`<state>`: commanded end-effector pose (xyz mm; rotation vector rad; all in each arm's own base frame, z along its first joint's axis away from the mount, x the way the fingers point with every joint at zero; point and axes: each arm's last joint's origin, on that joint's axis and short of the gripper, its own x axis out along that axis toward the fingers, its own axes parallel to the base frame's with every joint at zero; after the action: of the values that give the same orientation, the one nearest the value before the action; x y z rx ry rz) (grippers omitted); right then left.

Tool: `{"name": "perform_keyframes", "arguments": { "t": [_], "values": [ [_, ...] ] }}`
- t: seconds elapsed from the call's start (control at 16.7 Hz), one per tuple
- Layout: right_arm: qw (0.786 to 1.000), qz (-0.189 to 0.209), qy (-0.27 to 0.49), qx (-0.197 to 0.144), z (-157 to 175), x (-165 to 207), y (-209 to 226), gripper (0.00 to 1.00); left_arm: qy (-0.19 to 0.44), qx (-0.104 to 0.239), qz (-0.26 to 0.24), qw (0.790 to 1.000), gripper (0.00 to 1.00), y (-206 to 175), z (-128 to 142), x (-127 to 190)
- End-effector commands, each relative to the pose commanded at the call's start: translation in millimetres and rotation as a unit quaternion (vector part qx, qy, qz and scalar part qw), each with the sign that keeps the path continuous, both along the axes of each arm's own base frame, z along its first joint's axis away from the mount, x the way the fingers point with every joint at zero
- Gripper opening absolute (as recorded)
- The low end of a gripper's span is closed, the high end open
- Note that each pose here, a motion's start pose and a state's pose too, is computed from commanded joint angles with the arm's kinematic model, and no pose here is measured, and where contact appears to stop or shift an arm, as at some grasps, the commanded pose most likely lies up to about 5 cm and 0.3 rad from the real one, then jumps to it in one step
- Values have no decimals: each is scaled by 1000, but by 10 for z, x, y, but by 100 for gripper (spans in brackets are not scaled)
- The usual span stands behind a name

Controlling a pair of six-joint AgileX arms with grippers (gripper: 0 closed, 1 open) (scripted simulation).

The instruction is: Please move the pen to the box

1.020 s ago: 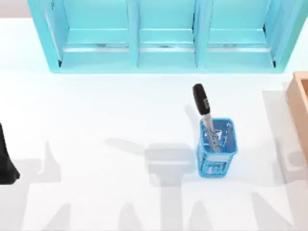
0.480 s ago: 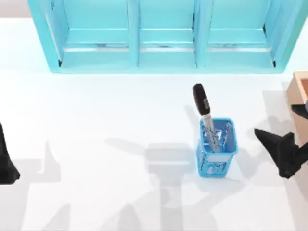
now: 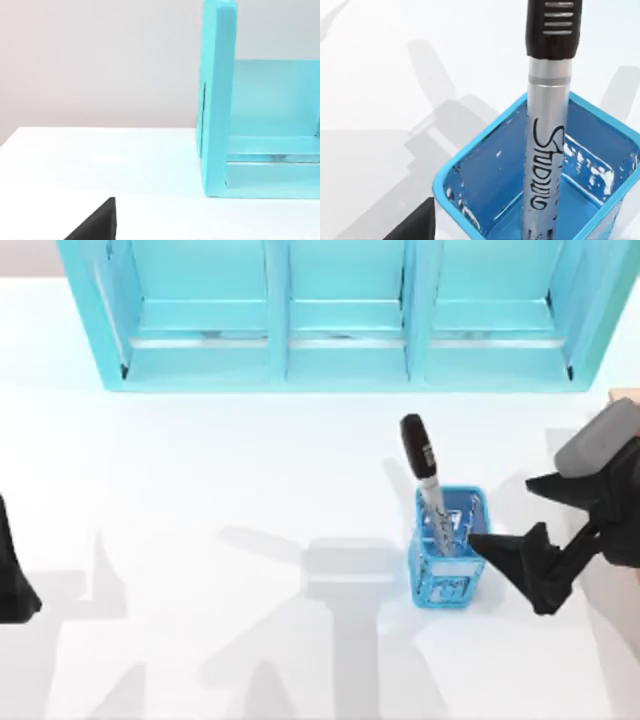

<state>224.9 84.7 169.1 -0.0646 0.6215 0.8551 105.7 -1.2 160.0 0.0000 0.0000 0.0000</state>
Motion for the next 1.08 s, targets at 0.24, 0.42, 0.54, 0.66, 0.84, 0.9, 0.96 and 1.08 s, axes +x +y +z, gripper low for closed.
{"name": "perform_keyframes", "arguments": {
  "t": [0.24, 0.42, 0.54, 0.66, 0.84, 0.9, 0.96, 1.08],
  "values": [
    [1000, -3, 1, 0, -6, -2, -9, 100, 0, 0, 0, 1000, 100, 0, 0, 0],
    [1000, 0, -3, 1, -44, 101, 101, 100, 0, 0, 0, 1000, 100, 0, 0, 0],
    [1000, 0, -2, 1, -136, 226, 231, 100, 0, 0, 0, 1000, 100, 0, 0, 0],
    [1000, 0, 1, -1, -279, 353, 388, 100, 0, 0, 0, 1000, 100, 0, 0, 0],
    [1000, 0, 2, -1, -475, 464, 602, 100, 0, 0, 0, 1000, 100, 0, 0, 0],
    [1000, 0, 1, -1, -510, 481, 649, 100, 0, 0, 0, 1000, 100, 0, 0, 0],
    [1000, 0, 0, 0, -531, 489, 677, 100, 0, 0, 0, 1000, 100, 0, 0, 0],
    [1000, 0, 0, 0, -537, 492, 686, 100, 0, 0, 0, 1000, 100, 0, 0, 0]
  ]
}}
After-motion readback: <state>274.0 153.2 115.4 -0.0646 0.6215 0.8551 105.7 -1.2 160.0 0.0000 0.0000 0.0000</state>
